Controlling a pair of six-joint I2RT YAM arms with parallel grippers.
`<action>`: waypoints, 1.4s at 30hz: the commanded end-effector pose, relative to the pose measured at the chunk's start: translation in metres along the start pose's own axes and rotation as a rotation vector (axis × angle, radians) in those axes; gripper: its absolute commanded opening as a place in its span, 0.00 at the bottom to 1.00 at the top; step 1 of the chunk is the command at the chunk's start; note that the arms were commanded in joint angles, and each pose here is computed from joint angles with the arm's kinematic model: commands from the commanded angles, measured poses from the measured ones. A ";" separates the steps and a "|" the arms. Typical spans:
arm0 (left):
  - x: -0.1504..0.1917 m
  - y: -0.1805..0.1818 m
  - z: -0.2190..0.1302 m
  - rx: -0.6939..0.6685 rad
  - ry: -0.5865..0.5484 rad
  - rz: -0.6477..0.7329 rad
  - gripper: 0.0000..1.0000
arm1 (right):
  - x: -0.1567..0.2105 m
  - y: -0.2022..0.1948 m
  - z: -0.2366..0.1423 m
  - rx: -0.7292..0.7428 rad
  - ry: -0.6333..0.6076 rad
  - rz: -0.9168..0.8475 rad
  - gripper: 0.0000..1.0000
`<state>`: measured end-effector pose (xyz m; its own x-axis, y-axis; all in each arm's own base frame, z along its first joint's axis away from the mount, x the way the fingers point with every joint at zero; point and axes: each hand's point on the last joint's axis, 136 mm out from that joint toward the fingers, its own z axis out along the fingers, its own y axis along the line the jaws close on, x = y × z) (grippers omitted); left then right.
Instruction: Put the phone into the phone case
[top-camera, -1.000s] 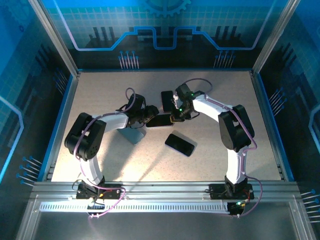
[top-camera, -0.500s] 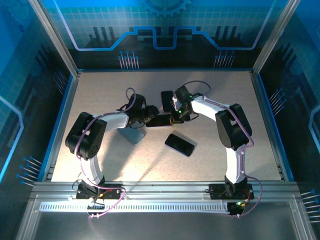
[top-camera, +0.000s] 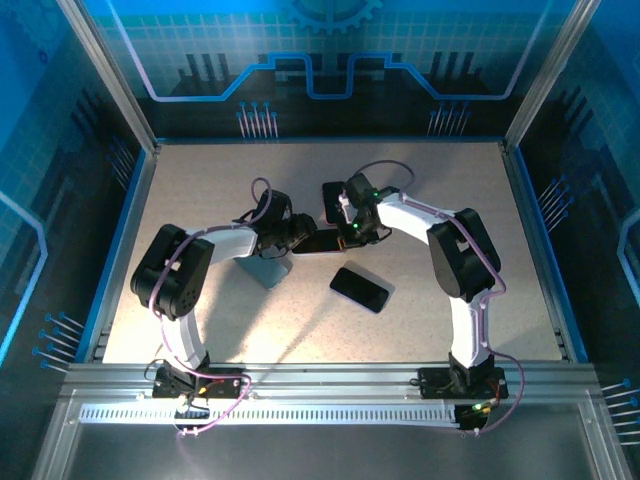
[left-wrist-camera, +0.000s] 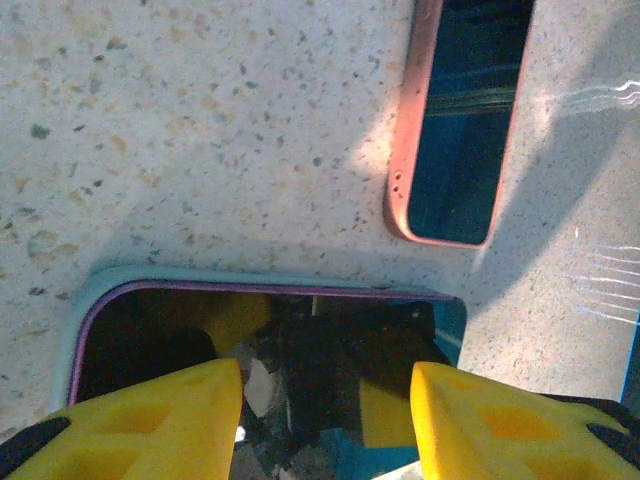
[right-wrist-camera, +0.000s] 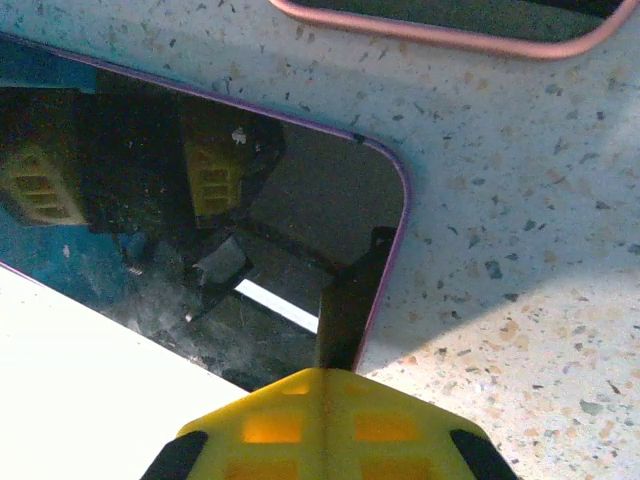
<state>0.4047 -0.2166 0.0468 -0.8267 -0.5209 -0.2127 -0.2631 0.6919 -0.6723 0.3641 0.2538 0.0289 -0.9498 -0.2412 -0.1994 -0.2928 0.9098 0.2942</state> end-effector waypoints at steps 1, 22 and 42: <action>0.014 0.031 0.007 -0.082 0.032 -0.014 0.49 | 0.087 -0.015 0.062 0.087 0.296 -0.034 0.00; 0.021 0.074 0.002 -0.130 0.031 -0.115 0.48 | 0.170 -0.020 0.121 0.098 0.527 -0.048 0.00; 0.012 0.083 -0.006 -0.174 0.019 -0.109 0.48 | 0.133 -0.005 0.094 0.047 0.387 -0.056 0.00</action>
<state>0.4033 -0.1929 0.0397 -0.7903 -0.5798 -0.1979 -0.2885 0.6371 -0.7147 0.3586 0.2684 0.0139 -0.9266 -0.2992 -0.2276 -0.3571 0.8898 0.2840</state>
